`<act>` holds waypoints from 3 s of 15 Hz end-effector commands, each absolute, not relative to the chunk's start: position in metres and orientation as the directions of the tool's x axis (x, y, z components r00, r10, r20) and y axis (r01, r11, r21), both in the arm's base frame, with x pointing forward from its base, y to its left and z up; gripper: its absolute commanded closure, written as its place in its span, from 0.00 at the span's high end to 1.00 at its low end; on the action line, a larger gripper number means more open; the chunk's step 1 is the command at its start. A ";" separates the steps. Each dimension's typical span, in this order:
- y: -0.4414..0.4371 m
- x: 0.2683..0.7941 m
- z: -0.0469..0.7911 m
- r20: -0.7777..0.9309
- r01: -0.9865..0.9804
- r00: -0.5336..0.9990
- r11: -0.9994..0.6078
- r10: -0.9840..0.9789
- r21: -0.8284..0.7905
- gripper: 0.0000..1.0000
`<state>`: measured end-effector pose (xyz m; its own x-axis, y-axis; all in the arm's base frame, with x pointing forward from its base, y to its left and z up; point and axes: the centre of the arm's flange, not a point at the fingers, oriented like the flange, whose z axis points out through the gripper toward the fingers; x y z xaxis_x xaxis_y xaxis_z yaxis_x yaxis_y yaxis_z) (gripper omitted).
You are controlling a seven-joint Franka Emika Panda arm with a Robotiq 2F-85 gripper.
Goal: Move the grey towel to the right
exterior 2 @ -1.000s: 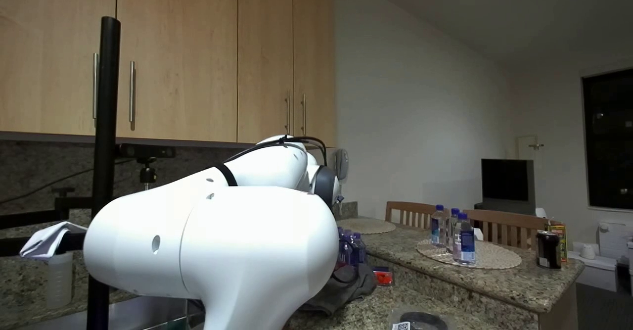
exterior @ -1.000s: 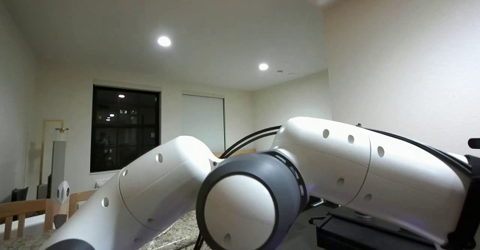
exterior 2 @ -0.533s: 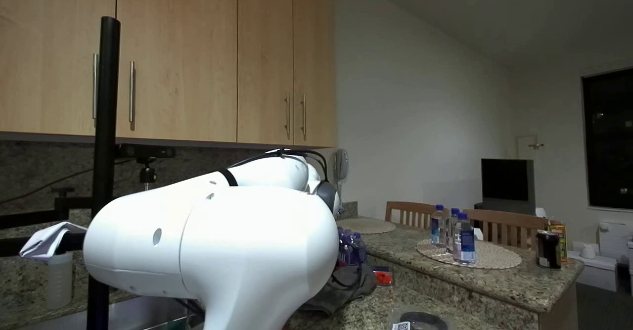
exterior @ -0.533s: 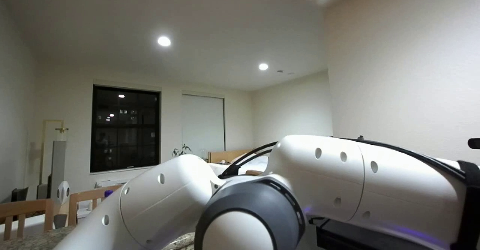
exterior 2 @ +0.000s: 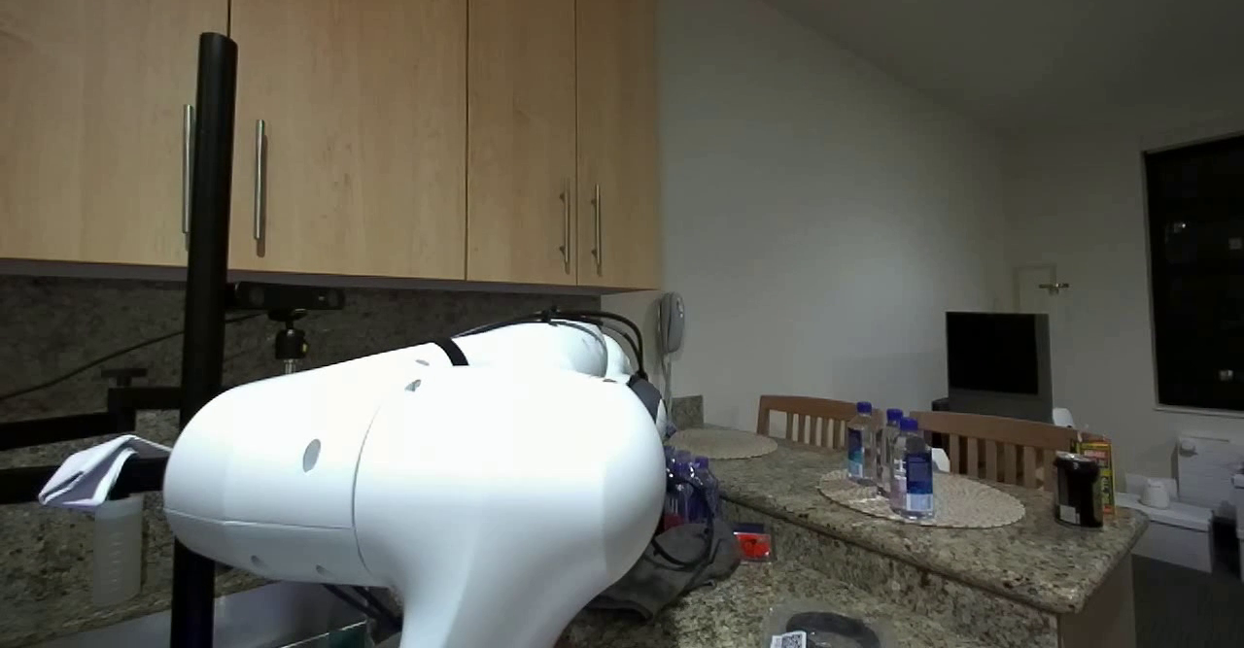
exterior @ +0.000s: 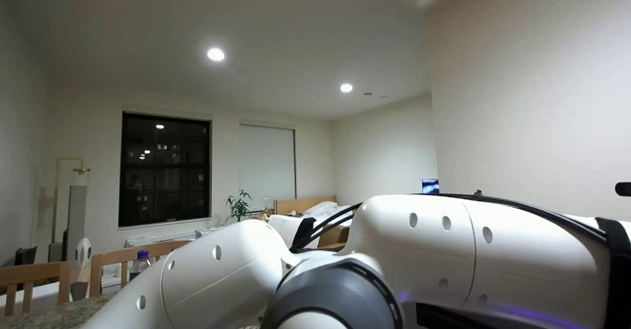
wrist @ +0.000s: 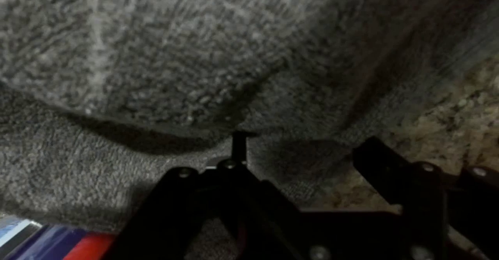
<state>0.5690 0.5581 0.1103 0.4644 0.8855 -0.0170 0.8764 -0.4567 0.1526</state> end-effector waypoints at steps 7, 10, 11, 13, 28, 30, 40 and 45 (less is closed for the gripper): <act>0.565 0.581 0.108 -0.041 0.893 0.447 -0.443 0.894 0.084 0.10; 0.562 0.583 0.116 -0.031 0.890 0.455 -0.453 0.890 0.043 0.08; 0.561 0.583 0.119 -0.025 0.887 0.461 -0.460 0.887 0.023 0.11; 0.559 0.584 0.126 -0.011 0.883 0.470 -0.470 0.883 -0.009 0.11; 0.541 0.597 0.261 0.194 0.848 0.528 -0.527 0.827 -0.061 0.10; 0.530 0.600 0.277 0.208 0.834 0.548 -0.547 0.810 -0.067 0.10; 0.475 0.618 0.321 0.250 0.786 0.611 -0.614 0.751 -0.076 0.10; 0.448 0.614 0.341 0.257 0.789 0.610 -0.604 0.749 -0.112 0.09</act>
